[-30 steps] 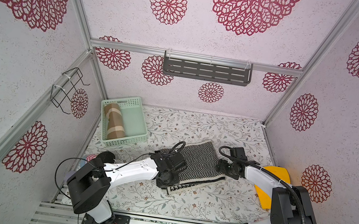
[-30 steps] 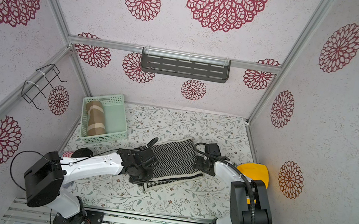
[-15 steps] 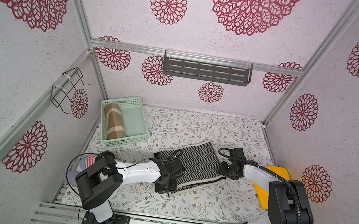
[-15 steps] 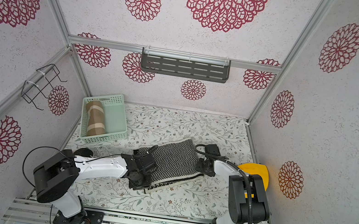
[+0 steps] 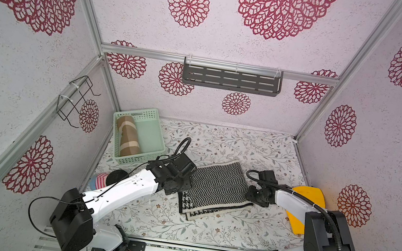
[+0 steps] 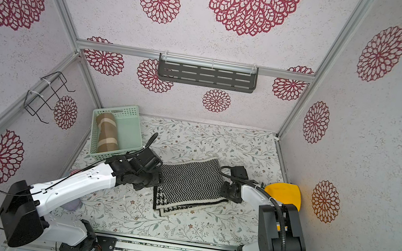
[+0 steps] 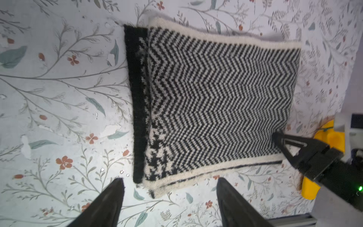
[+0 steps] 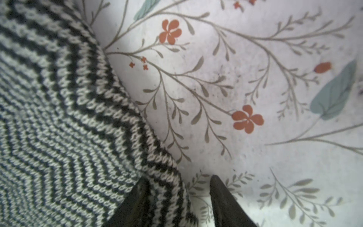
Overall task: Roll up the scarf and place it into the basket
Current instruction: Adjust the scarf at the center of the board.
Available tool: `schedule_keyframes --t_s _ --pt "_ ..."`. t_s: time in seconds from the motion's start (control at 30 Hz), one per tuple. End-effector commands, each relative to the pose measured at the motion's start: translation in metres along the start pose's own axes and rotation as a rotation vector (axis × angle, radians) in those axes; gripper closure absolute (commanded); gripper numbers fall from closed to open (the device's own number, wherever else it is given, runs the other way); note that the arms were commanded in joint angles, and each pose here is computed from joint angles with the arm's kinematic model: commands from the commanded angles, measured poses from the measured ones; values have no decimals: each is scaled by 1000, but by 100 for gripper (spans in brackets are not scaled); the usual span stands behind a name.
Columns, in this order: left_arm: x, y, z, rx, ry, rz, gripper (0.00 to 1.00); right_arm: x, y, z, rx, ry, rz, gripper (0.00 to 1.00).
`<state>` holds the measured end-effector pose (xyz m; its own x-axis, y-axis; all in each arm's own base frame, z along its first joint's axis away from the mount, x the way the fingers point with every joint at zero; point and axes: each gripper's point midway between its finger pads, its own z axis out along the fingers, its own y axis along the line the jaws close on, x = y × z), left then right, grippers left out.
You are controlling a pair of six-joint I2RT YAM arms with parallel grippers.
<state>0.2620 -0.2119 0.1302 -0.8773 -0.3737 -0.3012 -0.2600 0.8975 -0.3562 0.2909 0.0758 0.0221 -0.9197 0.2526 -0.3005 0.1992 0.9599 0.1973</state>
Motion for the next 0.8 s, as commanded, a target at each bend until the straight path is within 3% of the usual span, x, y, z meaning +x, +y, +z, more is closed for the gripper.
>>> schedule_keyframes --t_s 0.0,0.2,0.4,0.57,0.77 --pt "-6 -11 34 51 -6 -8 38 28 -11 2 27 74 79 51" --pt "-1 -20 79 53 50 -8 58 52 -7 3 12 76 146 52" --pt "-15 18 113 -36 57 -80 70 68 -3 -1 1 51 184 53" --pt "-43 27 143 -34 65 -118 76 79 15 -1 -23 30 156 53" --pt "-107 11 182 -62 13 -73 77 90 50 2 -77 27 117 53"
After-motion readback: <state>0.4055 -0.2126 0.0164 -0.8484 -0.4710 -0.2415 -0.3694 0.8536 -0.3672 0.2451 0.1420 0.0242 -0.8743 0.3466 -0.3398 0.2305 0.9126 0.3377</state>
